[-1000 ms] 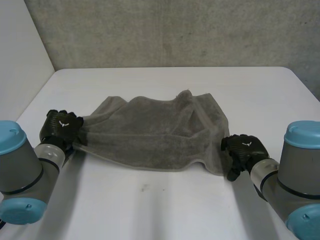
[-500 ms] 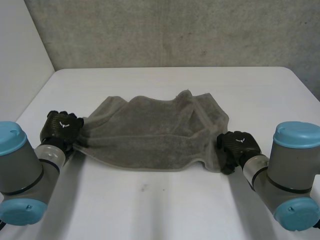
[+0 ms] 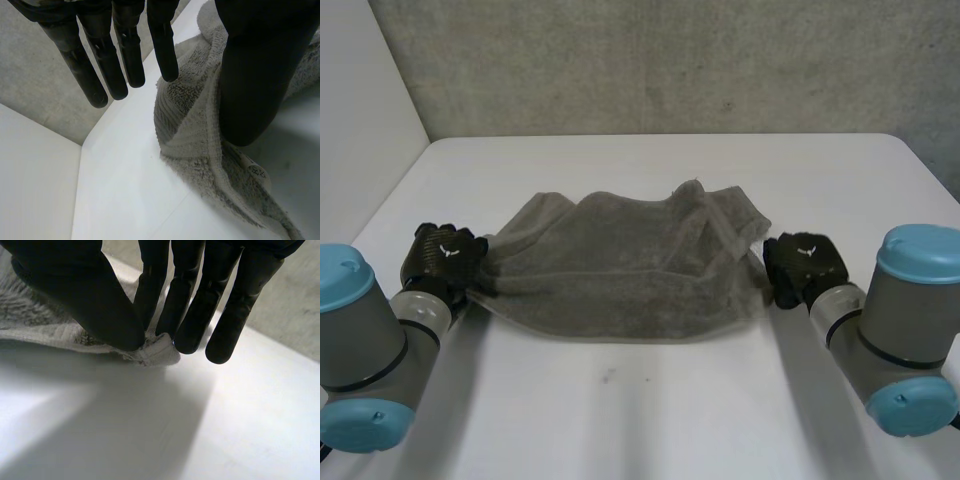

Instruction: Fold the towel.

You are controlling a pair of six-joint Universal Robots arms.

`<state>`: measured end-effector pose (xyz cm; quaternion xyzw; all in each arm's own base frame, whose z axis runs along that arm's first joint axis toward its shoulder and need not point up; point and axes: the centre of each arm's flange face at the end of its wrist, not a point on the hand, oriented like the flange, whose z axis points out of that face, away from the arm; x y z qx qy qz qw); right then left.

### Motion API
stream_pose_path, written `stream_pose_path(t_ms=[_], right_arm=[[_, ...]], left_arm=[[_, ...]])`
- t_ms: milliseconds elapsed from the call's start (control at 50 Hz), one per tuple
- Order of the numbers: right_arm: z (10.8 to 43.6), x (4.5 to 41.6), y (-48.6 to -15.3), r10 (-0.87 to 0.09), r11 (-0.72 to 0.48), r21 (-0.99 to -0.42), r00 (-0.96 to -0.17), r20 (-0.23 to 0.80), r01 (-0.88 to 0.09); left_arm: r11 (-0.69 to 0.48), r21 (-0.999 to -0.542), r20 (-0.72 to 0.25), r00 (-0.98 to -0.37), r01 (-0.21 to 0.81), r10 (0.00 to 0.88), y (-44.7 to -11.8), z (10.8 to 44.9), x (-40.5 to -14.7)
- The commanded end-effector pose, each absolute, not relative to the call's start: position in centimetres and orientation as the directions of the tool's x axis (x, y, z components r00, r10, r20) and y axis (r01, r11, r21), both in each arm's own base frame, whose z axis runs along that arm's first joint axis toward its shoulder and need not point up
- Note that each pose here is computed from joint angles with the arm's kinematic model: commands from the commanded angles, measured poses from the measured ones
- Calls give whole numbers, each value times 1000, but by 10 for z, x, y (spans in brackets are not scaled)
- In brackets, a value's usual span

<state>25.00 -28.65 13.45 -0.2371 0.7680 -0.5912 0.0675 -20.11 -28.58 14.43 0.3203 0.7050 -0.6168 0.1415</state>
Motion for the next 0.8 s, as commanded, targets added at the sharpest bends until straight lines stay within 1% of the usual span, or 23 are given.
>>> stream_pose_path(t_ms=[20,40,100,160,200,220,260,320,360,500,620,740,800], right_arm=[[148,231,-299,-387,181,-947,-904,179,-265],[149,222,-302,-367,185,-946,-912,183,-264],[152,217,-304,-361,184,-947,-915,183,-262],[157,214,-301,-387,172,-947,-903,190,-272],[155,217,-295,-430,169,-946,-885,181,-276],[155,217,-295,-430,169,-946,-885,181,-276],[151,220,-291,-465,178,-942,-868,175,-285],[147,221,-289,-473,195,-936,-864,172,-293],[140,222,-285,-486,231,-925,-859,159,-302],[139,221,-282,-498,233,-921,-852,162,-312],[130,222,-276,-518,245,-905,-836,181,-348],[128,222,-274,-528,226,-891,-818,227,-393],[128,221,-274,-528,227,-888,-817,232,-399]], left_arm=[[35,-779,-595,-755,626,277,-286,144,-201],[35,-779,-595,-755,626,277,-286,144,-201],[35,-779,-595,-755,626,277,-286,144,-201],[35,-779,-595,-755,626,277,-286,144,-201],[32,-779,-595,-754,626,280,-285,144,-202],[32,-779,-595,-754,626,280,-285,144,-202],[31,-779,-595,-753,627,281,-284,144,-203],[30,-778,-595,-752,627,284,-283,144,-204],[30,-778,-595,-752,627,284,-283,144,-204],[32,-779,-595,-753,627,282,-284,144,-203],[34,-778,-594,-753,627,282,-284,144,-202],[33,-778,-594,-753,627,283,-284,144,-203],[38,-778,-593,-752,628,287,-283,142,-202]])
